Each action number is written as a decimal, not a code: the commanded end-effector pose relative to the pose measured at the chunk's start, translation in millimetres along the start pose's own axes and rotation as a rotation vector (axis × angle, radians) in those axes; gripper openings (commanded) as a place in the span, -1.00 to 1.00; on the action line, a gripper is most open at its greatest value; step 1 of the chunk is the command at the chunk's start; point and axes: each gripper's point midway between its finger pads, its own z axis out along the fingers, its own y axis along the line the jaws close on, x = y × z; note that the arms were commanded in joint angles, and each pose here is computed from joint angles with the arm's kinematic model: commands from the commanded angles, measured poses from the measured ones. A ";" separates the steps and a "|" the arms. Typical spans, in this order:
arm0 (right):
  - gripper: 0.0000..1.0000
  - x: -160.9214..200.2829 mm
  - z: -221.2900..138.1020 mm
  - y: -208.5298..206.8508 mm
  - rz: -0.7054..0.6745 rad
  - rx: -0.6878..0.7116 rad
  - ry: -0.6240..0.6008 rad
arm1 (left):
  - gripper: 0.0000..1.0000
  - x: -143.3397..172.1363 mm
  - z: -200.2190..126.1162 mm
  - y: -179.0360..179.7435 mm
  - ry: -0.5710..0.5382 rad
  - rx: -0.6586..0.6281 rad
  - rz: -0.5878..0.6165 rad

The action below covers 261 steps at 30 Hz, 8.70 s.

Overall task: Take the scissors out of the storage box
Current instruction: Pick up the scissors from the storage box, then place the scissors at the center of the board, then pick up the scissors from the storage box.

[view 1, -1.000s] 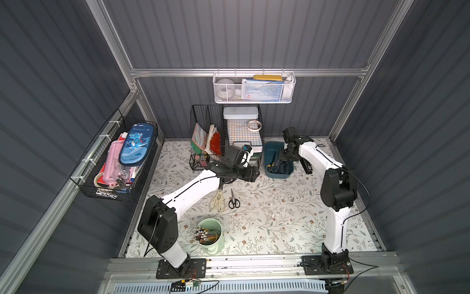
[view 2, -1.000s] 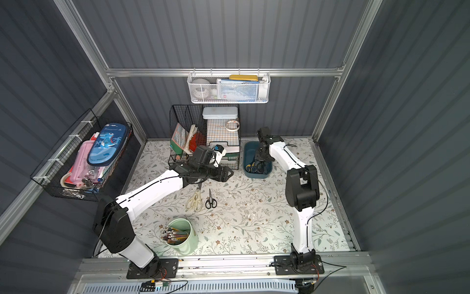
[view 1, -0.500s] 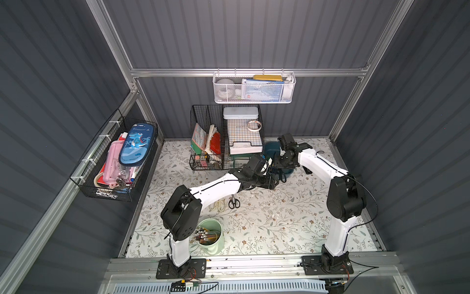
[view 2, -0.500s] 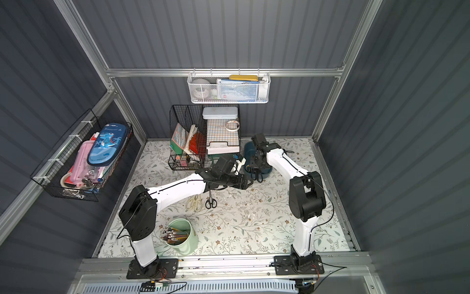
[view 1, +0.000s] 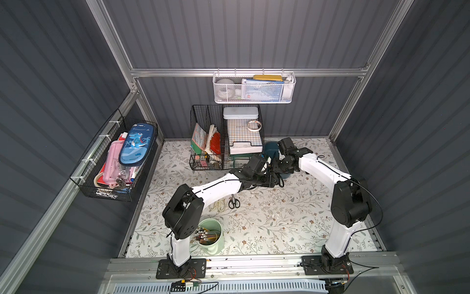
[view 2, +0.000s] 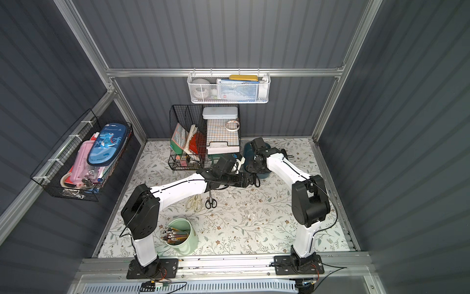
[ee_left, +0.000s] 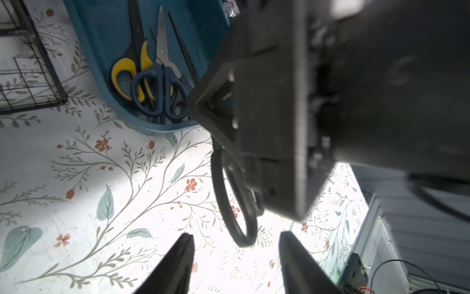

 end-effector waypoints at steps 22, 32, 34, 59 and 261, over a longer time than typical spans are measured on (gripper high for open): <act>-0.95 18.6 -16.3 19.8 -0.008 -0.076 -0.052 | -0.81 28.3 1.1 -7.8 0.083 0.100 -0.096; -0.01 0.7 -53.0 -15.5 0.023 -0.104 -0.220 | -0.84 28.3 -31.5 -11.3 0.086 0.095 -0.040; 0.06 -3.0 -65.1 -26.2 0.023 -0.157 -0.267 | -0.83 28.4 -40.2 -19.2 0.098 0.149 -0.023; 0.18 64.7 -144.0 78.3 -0.519 -1.039 -0.259 | -0.79 5.4 -150.7 -49.7 0.008 0.556 0.158; -0.13 1.9 133.7 -49.3 -0.123 0.229 0.296 | 0.44 -17.2 -158.4 164.4 -0.030 -0.507 -0.065</act>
